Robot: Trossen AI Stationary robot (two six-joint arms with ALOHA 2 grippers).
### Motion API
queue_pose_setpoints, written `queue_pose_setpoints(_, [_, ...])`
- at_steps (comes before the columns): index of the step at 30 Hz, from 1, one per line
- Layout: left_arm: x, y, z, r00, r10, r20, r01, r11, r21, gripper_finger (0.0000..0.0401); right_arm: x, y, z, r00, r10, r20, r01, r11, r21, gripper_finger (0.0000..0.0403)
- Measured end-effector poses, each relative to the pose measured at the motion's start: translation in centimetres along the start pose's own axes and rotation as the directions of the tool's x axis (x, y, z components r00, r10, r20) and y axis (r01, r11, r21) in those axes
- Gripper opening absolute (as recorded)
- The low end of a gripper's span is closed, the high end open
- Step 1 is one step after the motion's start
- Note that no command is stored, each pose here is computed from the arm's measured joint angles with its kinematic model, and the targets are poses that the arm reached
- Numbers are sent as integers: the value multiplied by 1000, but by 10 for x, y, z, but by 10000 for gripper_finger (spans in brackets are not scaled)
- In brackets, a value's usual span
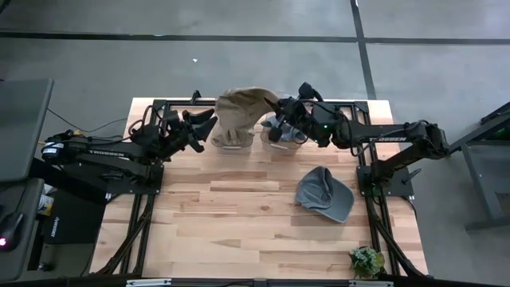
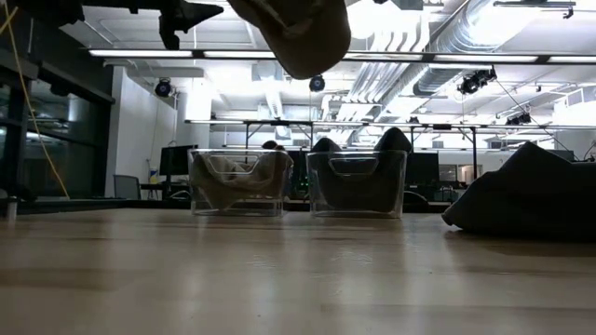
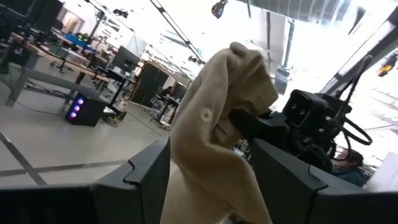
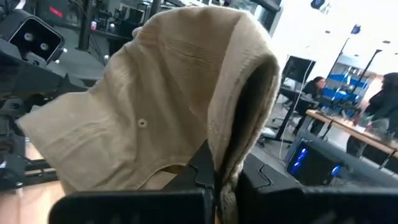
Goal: Pick & Place hat
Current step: Put the brown cap into the left transparent bin
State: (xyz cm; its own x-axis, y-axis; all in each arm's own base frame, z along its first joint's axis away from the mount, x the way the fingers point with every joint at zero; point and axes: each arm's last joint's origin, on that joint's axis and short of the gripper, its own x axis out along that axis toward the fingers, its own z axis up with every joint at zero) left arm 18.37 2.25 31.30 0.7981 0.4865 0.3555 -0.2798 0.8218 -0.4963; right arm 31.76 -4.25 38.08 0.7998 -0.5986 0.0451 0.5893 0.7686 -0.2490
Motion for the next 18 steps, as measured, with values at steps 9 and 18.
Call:
queue_pose_setpoints(9, [0, -1, -1, 999, -34, -14, 33, 999, -9, 207, 3, 5, -4, 999, 41, -5, -41, 998, 44, 10])
queue_pose_setpoints(18, [0, -1, -1, 999, -44, -25, 43, 998, -48, 207, 6, 9, -6, 994, 105, 14, -106, 992, 66, 10])
